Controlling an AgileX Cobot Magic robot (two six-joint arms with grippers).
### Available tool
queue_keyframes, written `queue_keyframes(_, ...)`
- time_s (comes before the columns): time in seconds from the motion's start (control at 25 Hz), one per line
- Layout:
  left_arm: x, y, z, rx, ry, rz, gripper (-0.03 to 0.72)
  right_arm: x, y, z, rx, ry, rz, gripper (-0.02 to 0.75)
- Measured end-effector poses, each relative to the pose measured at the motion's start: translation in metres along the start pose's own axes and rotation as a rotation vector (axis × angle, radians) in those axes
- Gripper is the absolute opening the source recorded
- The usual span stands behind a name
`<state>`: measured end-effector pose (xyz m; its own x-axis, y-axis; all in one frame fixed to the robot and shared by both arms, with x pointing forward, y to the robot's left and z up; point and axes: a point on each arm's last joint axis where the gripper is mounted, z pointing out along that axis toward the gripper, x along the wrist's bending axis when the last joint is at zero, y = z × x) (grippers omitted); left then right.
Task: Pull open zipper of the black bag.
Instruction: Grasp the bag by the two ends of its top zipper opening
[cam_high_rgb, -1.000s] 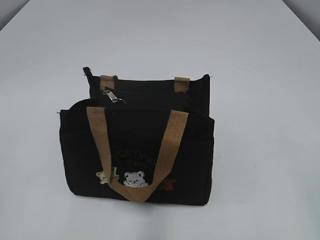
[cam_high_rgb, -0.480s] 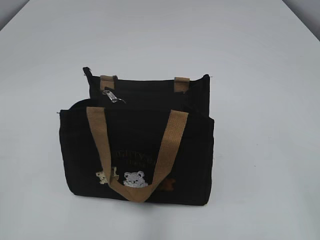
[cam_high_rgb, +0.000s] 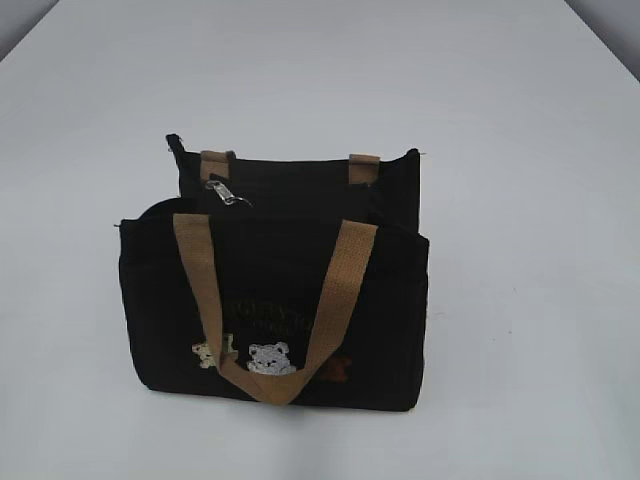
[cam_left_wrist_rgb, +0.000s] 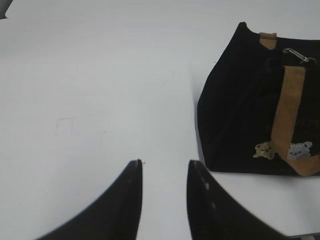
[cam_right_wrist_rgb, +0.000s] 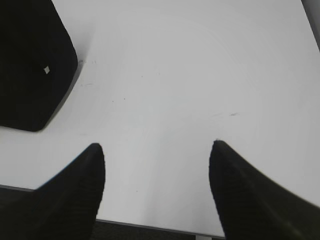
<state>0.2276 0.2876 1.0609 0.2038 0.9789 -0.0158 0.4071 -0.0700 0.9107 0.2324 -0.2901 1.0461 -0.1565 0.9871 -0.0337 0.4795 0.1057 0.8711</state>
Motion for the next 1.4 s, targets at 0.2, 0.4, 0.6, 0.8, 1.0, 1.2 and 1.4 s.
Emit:
queue_keyframes(0.2,-0.007,0.005,0.0,-0.027,-0.076,-0.046,0.234,0.0,0.0,0.0,0.0,0.0,0.0,0.508)
queue_keyframes(0.4,-0.007,0.04,0.008,-0.02,-0.111,-0.095,0.244,0.0,0.001,0.001,0.005,0.003,0.002,0.508)
queue_keyframes(0.6,-0.008,0.08,0.047,0.111,-0.215,-0.236,0.256,0.0,0.013,0.02,0.134,0.053,-0.015,0.508)
queue_keyframes(0.8,-0.013,0.114,0.111,0.346,-0.392,-0.406,0.35,0.003,0.041,0.042,0.136,0.153,-0.081,0.508)
queue_keyframes(1.0,-0.018,0.119,0.181,0.564,-0.452,-0.476,0.374,0.011,0.065,0.069,0.2,0.281,-0.095,0.508)
queue_keyframes(1.2,-0.041,0.115,0.238,0.681,-0.483,-0.451,0.377,0.018,0.091,0.094,0.209,0.381,-0.127,0.508)
queue_keyframes(1.4,-0.05,0.118,0.283,0.702,-0.47,-0.448,0.377,0.026,0.114,0.125,0.195,0.484,-0.081,0.508)
